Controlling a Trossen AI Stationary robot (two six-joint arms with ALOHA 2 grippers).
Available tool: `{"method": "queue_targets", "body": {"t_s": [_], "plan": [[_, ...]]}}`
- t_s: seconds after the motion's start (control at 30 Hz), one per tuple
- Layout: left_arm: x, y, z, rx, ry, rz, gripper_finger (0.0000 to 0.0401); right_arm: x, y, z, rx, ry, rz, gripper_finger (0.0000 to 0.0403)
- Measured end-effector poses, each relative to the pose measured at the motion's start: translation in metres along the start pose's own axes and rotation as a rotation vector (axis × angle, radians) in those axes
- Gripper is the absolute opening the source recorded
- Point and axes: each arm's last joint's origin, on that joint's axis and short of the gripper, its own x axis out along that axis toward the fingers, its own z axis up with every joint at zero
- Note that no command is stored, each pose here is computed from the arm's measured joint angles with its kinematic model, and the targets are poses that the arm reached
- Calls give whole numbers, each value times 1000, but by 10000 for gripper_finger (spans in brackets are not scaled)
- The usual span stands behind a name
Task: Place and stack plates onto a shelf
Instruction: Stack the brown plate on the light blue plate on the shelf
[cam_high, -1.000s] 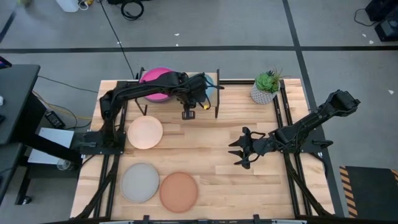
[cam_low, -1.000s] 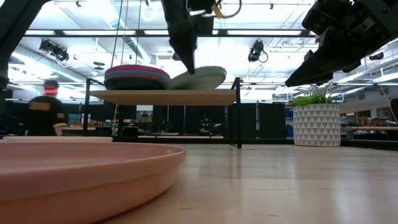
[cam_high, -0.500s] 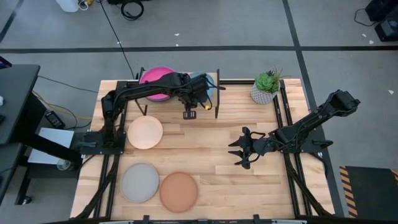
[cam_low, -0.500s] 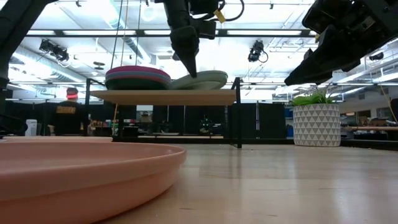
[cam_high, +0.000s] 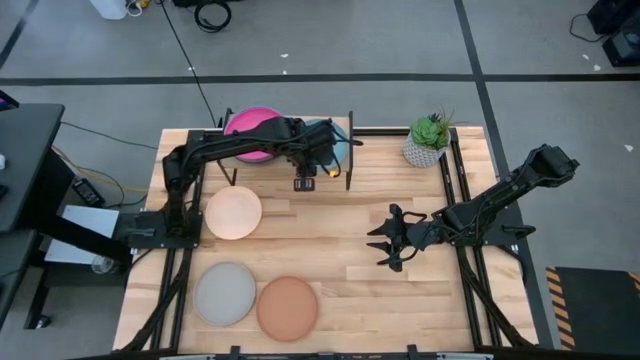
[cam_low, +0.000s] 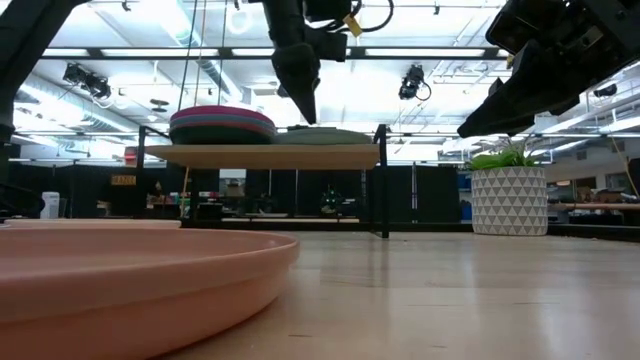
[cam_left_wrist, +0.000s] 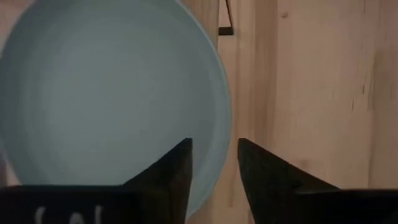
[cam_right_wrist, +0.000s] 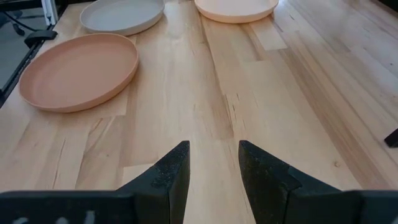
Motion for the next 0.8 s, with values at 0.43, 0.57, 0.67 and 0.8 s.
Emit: {"method": "queue_targets", "body": {"t_s": [0.43,0.57,0.67,0.8], "plan": [[-53,-78,5,190,-78,-200,143,0,0,-1,-5,11,-4,144],[-54,-124,1,106,-11,-328,143,0,0,-1,-6,12,-4,144],[-38,-164,-9,89,80,-341,143,0,0,-1,-5,11,-4,144],[-5,-213,-31,68,150,-343,143,0,-1,-1,-3,2,-16,144]]}}
